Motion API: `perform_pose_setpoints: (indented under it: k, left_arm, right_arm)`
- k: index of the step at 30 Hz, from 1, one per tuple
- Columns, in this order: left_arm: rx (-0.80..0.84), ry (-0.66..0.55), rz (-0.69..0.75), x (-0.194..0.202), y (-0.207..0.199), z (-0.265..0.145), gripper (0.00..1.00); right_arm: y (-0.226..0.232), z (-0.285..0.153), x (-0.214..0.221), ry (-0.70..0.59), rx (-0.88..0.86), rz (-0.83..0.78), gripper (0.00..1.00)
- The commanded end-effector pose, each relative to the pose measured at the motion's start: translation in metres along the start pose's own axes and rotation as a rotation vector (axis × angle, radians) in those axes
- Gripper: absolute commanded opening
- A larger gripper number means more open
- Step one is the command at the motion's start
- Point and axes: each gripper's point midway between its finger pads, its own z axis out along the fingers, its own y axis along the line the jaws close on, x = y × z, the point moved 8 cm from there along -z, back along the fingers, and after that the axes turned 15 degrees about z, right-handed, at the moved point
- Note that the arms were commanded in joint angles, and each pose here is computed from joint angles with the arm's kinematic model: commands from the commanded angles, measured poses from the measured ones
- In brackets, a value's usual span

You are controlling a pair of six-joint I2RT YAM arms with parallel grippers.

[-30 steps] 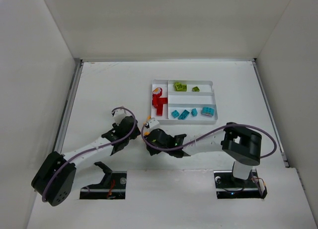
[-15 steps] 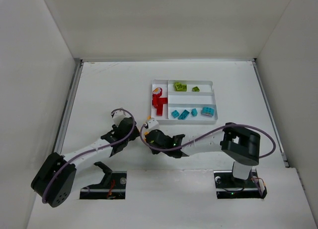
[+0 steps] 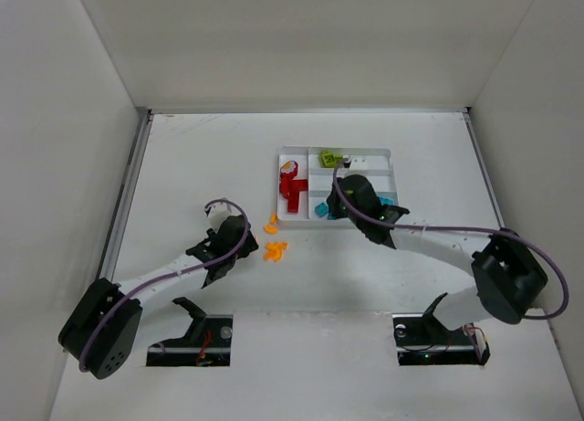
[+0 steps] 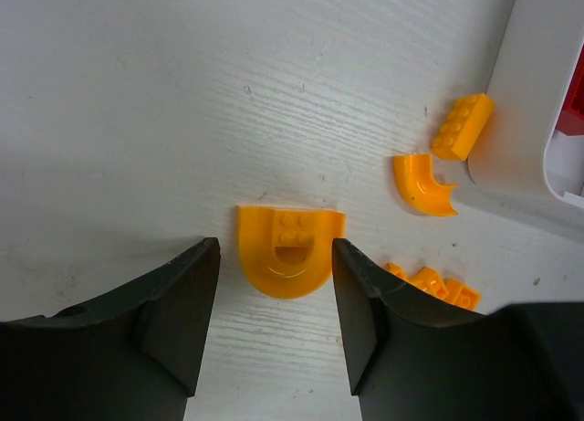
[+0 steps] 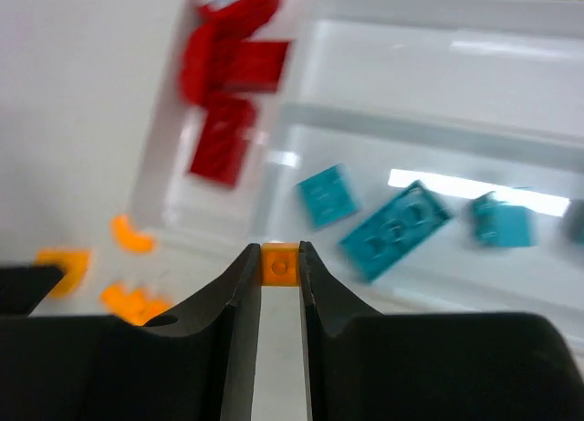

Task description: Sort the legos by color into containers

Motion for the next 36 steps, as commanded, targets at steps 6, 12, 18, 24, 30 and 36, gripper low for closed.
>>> perform_pose_setpoints:
  k: [6,12,18,24,30,36]
  left_arm:
    - [0.005,-0.013,0.013,-0.001,-0.005,0.004,0.49]
    - [0.007,-0.006,0.026,-0.002,-0.009,0.006,0.48]
    - [-0.002,-0.001,0.031,0.001,-0.005,0.006,0.45]
    - [-0.009,0.011,0.048,0.004,-0.004,0.007,0.43]
    - [-0.029,0.037,0.093,0.011,-0.005,0.010,0.39]
    - [-0.049,0.018,0.091,0.009,-0.004,0.007,0.31]
  right_arm:
    - [-0.042,0.067,-0.068,-0.118,0.168,0.043,0.25]
    - [-0.050,0.087,-0.082,-0.146,0.212,0.060,0.39]
    - [-0.049,0.069,-0.085,-0.181,0.189,0.076,0.66]
    - [-0.043,0.039,-0.075,-0.211,0.141,0.091,0.67]
    - [-0.032,0.026,-0.053,-0.190,0.088,0.070,0.67]
    - [-0.038,0.032,-0.038,-0.155,0.096,0.072,0.66]
